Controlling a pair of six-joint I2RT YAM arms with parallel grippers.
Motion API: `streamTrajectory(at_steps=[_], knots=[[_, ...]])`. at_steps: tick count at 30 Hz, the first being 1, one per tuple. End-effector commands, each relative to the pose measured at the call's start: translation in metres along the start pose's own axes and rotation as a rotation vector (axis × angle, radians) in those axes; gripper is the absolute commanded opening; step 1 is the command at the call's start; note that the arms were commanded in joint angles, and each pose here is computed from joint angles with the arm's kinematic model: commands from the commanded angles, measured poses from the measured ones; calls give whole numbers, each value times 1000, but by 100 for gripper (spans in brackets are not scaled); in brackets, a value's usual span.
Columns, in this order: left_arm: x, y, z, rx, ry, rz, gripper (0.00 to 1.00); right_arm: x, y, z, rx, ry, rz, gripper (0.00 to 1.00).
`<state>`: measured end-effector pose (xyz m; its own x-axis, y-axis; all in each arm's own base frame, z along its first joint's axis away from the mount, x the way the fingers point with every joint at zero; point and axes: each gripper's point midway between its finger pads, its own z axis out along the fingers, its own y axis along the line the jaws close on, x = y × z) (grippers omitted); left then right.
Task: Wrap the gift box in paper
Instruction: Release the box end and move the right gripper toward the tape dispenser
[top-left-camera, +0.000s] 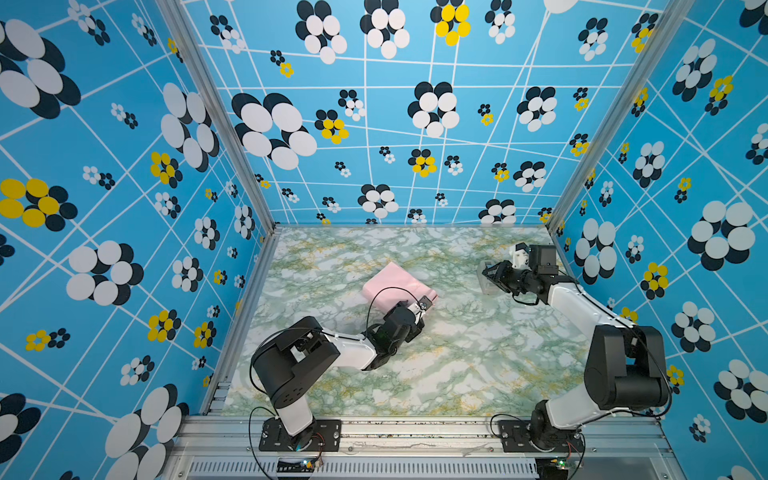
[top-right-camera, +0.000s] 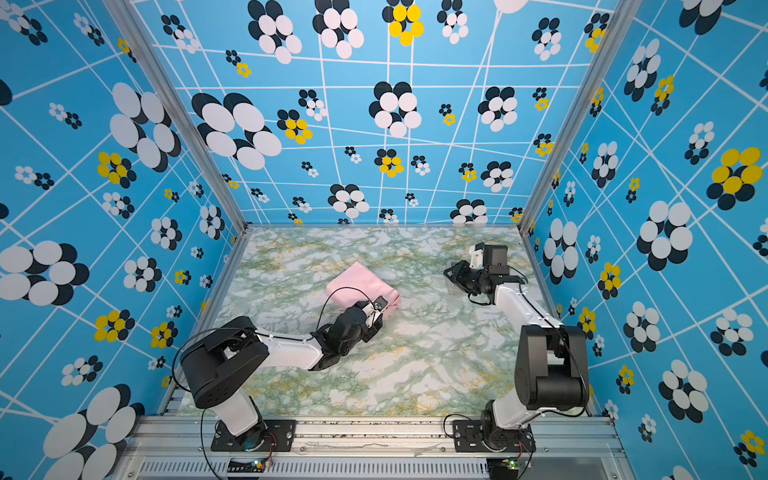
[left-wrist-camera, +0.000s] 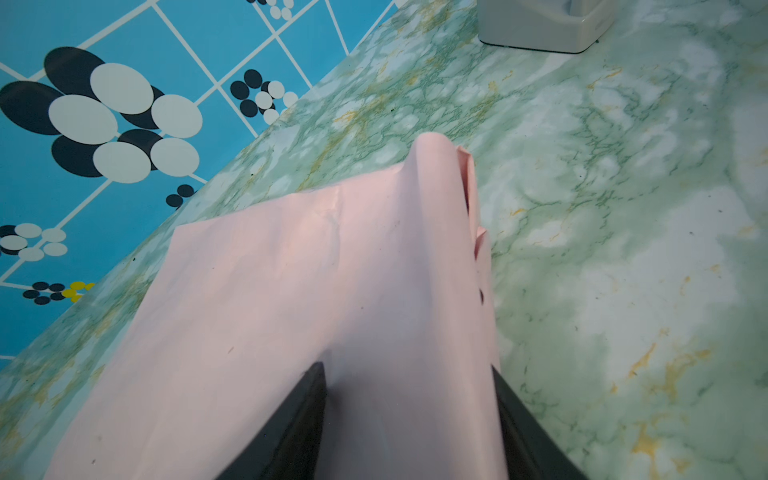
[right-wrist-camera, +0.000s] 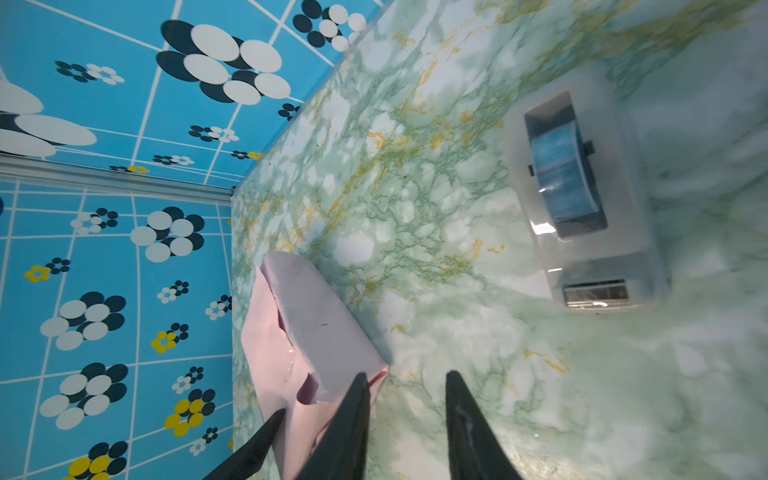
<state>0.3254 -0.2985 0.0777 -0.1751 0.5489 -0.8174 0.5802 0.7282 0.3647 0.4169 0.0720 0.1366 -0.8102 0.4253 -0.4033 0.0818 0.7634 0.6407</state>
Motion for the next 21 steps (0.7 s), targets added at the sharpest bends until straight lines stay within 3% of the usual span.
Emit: streamTrajectory(at_steps=[1,9,21], knots=[[86,-9,-8,49,269,31,59,31,-31,-3,77,200,-82,33],[85,-9,-7,53,271,30,59,5,-61,4,110,249,-115,34],[85,-9,-5,53,268,11,59,-14,-59,39,-101,262,-100,36]])
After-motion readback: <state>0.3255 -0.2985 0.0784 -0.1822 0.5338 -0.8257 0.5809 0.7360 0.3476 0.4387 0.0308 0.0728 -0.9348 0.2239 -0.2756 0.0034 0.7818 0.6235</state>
